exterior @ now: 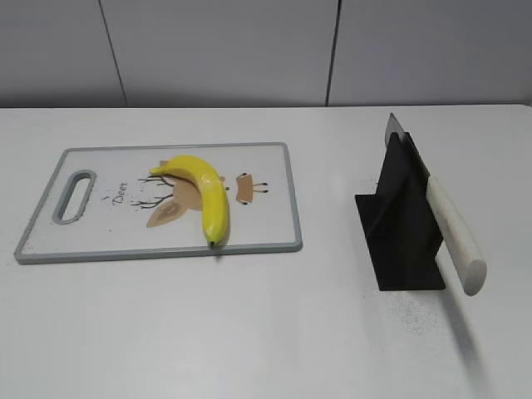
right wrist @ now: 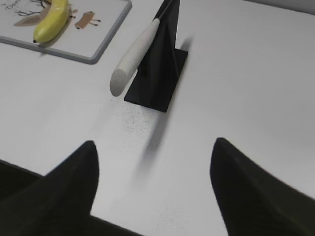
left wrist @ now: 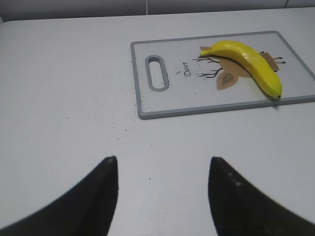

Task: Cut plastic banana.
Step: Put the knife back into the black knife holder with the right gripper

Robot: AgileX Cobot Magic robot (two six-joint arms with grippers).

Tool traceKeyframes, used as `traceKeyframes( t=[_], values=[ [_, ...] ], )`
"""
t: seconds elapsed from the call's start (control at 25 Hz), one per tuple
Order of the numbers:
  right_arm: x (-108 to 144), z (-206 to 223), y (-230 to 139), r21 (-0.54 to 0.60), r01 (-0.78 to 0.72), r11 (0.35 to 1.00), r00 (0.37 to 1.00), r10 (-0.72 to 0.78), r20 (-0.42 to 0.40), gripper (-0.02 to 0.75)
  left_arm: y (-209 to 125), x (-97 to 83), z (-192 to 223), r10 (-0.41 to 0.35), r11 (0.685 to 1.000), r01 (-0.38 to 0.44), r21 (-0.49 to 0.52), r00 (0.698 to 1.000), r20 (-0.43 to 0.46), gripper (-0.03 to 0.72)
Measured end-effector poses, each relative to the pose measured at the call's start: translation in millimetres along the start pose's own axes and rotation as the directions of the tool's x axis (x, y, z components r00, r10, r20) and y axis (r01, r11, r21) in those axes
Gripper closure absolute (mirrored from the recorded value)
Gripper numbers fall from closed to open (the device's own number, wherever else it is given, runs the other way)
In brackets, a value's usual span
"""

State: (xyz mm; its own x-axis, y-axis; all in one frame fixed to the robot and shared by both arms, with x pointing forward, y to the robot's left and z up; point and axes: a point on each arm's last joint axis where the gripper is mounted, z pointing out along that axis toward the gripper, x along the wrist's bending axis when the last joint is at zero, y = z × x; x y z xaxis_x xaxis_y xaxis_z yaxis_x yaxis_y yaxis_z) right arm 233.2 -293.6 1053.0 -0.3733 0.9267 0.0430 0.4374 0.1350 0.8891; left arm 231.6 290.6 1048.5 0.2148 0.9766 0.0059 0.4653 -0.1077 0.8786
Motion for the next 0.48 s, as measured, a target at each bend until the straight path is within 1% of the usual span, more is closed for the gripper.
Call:
traceKeyframes(
  t=[0.28,0.48],
  values=[
    [2.8,-1.8,-0.9,-0.018,-0.031,0.999,0.999,0.031,0.007,0.219,0.1,0.0,0.0,-0.001,1.000,0.001,-0.001,1.000,-0.001,0.124],
    [3.8,-0.7,-0.2,-0.029,-0.079,0.996,0.993,0.081,0.089,0.232,0.1,0.0,0.0,-0.001,1.000,0.001,-0.001,1.000,-0.001,0.124]
  ],
)
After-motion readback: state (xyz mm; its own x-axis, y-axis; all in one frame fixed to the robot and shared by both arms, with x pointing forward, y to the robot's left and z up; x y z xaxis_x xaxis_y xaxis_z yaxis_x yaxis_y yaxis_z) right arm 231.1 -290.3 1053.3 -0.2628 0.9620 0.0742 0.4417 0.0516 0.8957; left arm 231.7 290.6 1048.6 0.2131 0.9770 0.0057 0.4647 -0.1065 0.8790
